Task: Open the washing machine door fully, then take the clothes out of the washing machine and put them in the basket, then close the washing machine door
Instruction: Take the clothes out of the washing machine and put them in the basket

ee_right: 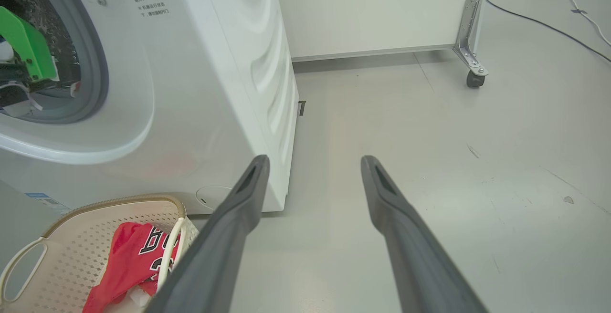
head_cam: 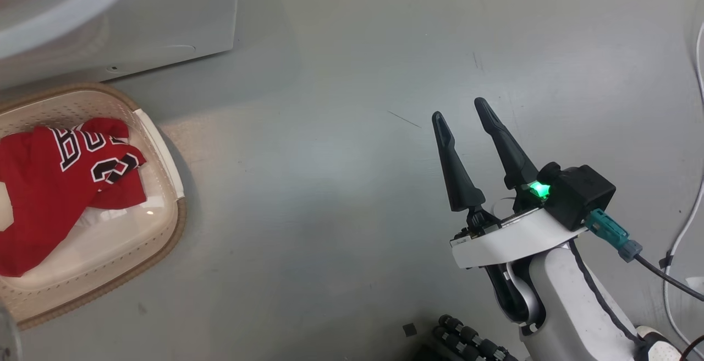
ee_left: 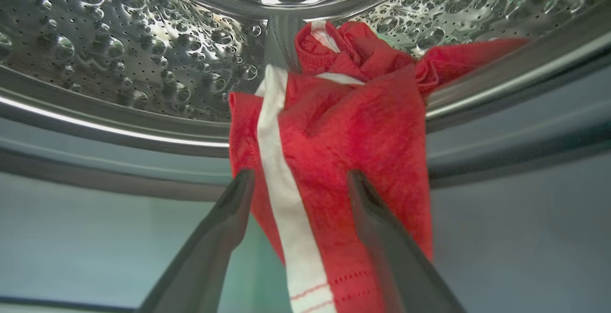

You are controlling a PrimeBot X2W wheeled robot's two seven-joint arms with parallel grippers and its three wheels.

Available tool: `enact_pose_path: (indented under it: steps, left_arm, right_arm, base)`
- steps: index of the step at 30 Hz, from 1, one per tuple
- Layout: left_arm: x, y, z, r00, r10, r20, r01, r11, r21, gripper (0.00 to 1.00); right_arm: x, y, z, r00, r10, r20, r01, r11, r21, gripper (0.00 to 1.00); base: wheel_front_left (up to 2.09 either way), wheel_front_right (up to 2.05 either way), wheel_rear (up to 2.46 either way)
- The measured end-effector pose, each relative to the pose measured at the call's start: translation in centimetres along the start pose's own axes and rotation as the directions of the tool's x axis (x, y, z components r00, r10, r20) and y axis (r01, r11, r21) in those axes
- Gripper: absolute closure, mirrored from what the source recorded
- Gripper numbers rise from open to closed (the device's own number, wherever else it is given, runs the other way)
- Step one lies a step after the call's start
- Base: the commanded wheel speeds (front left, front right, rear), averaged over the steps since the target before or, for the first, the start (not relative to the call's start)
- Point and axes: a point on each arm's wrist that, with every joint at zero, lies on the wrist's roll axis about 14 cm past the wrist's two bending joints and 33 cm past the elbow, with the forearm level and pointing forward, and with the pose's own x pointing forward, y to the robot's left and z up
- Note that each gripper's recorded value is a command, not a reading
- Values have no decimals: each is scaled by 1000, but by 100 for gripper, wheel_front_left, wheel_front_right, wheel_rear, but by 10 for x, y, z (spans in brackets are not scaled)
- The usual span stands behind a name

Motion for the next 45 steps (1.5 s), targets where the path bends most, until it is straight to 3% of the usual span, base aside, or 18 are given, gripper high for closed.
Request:
enact_pose_path:
  steps: [16,17,19,32,45]
  left_arm:
    - [13,0,-10,999,9,-48,-10,1000,-16,0]
    - [14,0,-10,999,9,-51,-10,1000,-18,11]
    - [14,-1,-10,998,9,-56,-10,1000,-23,100]
    - [13,-4,-9,999,-1,-53,-1,999,-35,100]
    - [-5,-10,16,998,-16,68,20,998,-53,100]
  right_arm:
    - [1,0,-4,1000,-9,-13,9,1000,1,0]
    - [2,0,-3,1000,-7,-10,7,1000,0,0]
    - [3,0,-2,1000,-6,-7,6,1000,-1,0]
    - [5,3,-1,1000,1,-2,-1,1000,1,0]
    - [5,7,10,999,15,29,-15,1000,-15,0]
  base:
    - [0,0,0]
    - [0,0,0]
    - [0,0,0]
    - [0,0,0]
    - [0,0,0]
